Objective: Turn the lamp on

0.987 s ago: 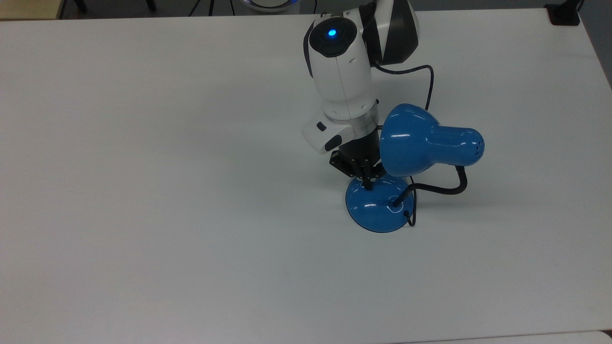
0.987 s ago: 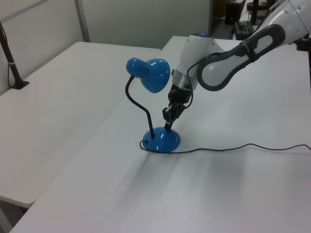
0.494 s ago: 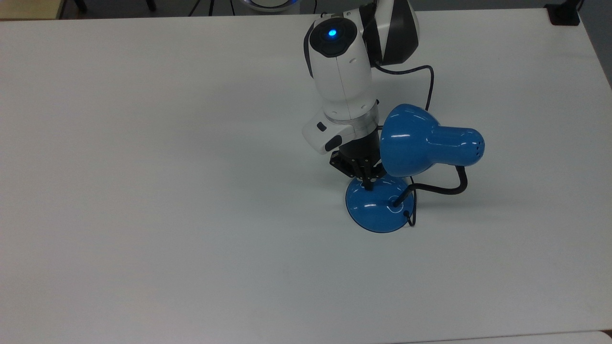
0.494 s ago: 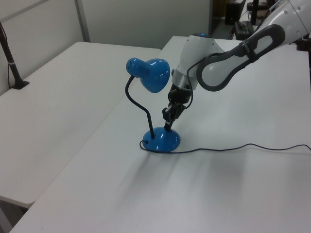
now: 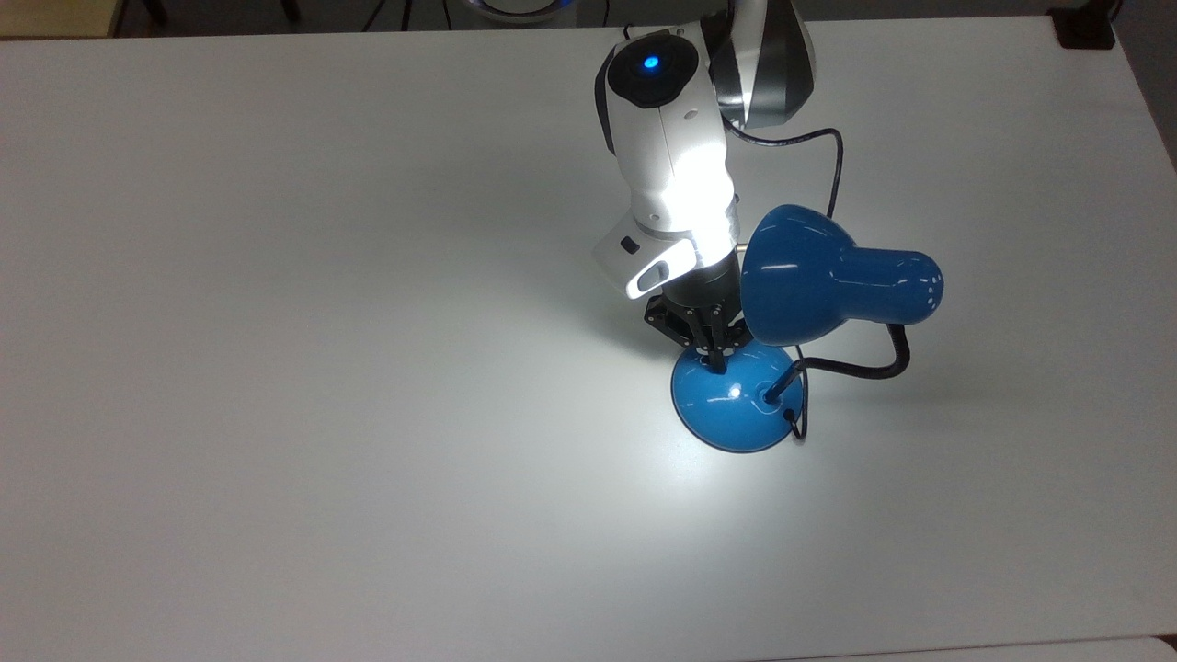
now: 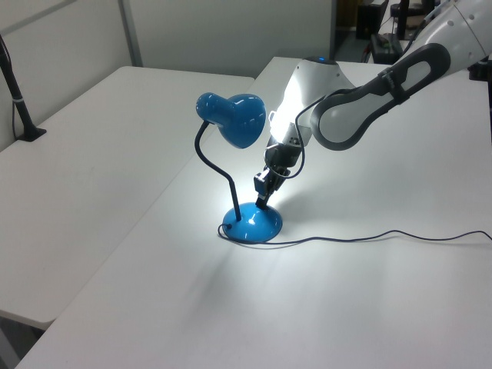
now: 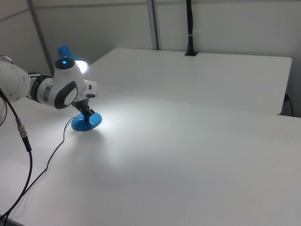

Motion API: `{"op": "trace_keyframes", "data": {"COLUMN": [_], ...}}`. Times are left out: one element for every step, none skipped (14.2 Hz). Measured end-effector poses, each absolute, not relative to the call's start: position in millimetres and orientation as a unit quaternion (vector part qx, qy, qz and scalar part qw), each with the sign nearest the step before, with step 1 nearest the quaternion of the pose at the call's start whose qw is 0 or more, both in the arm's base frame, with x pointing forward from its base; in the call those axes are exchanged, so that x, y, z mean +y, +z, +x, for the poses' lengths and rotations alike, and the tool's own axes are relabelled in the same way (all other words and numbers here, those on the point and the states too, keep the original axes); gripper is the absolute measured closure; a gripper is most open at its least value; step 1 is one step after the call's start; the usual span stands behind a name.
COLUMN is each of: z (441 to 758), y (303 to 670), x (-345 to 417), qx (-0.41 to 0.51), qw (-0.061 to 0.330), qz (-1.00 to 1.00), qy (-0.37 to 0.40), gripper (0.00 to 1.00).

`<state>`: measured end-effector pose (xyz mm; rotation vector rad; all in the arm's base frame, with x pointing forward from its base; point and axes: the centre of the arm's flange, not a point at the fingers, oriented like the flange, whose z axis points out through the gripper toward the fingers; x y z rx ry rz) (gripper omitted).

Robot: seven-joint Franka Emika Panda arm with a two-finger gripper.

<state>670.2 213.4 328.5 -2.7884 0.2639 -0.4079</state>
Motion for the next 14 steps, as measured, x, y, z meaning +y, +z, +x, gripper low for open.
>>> {"op": "trace_keyframes", "data": {"z": [670, 668, 665, 662, 659, 656, 652, 647, 642, 637, 632, 628, 624, 619], "y": [329, 329, 329, 333, 340, 349, 360, 372, 384, 397, 410, 424, 439, 456], "x": [214, 215, 215, 212, 206, 198, 187, 175, 161, 147, 133, 119, 102, 86], "qx": [0.092, 0.089, 0.084, 0.077, 0.07, 0.066, 0.06, 0.053, 0.047, 0.04, 0.035, 0.029, 0.023, 0.015], "qw": [0.155, 0.153, 0.15, 0.146, 0.143, 0.139, 0.132, 0.12, 0.104, 0.088, 0.072, 0.057, 0.046, 0.037], "qz": [-0.973, -0.976, -0.979, -0.983, -0.985, -0.987, -0.989, -0.991, -0.993, -0.995, -0.996, -0.997, -0.998, -0.999], "qy": [-0.143, -0.127, -0.107, -0.083, -0.06, -0.04, -0.019, -0.001, 0.014, 0.028, 0.037, 0.04, 0.039, 0.036], "gripper": [0.99, 0.99, 0.99, 0.99, 0.99, 0.99, 0.99, 0.99, 0.98, 0.94, 0.94, 0.91, 0.82, 0.73]}}
